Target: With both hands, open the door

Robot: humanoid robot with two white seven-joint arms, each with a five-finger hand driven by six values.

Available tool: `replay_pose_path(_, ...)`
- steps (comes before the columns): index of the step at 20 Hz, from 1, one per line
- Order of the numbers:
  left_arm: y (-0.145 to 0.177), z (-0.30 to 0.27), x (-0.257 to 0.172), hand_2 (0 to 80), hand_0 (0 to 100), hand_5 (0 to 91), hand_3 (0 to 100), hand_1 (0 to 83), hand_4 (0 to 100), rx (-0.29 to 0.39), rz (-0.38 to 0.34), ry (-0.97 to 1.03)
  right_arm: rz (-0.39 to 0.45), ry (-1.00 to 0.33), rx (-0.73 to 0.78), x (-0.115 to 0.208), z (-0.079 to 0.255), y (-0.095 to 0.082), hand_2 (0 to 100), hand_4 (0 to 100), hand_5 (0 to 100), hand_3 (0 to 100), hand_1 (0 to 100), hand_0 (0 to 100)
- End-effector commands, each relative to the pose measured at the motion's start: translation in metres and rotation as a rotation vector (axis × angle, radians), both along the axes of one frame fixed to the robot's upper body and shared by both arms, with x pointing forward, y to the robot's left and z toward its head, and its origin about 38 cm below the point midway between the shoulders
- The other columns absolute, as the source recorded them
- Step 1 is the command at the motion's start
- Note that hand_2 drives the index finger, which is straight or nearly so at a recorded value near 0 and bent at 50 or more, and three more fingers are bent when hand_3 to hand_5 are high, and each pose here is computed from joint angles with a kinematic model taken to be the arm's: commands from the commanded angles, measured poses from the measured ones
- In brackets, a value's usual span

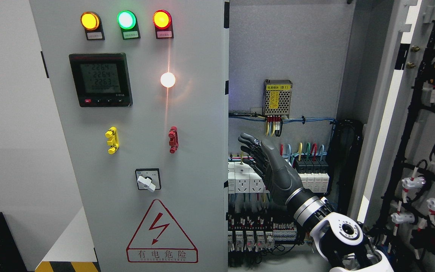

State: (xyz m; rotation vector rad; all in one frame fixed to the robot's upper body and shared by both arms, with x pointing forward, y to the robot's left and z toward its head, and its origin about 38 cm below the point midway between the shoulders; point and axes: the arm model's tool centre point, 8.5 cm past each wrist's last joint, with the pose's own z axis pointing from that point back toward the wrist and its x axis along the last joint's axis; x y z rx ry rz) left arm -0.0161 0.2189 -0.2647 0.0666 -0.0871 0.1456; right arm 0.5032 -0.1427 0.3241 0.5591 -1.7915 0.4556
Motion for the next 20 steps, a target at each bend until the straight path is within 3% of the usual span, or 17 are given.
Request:
replay_pose_path(1, -0.001, 0.000, 0.001, 0.0, 0, 0.0, 0, 0.0, 0, -0.003, -0.034, -0.002, 0.023, 0.033, 0.016, 0.003, 0.004, -0.003, 0, 0, 0, 0, 0, 19)
replay_pose_path(5, -0.001, 0.000, 0.000, 0.0, 0, 0.0, 0, 0.0, 0, -0.003, -0.034, 0.000, 0.081, 0.016, 0.006, 0.000, 0.009, 0.000, 0, 0, 0, 0, 0, 19)
replay_pose_path(20, -0.001, 0.000, 0.000, 0.0, 0, 0.0, 0, 0.0, 0, -0.003, -0.034, 0.000, 0.126, 0.058, -0.013, 0.012, 0.006, 0.001, 0, 0, 0, 0, 0, 19)
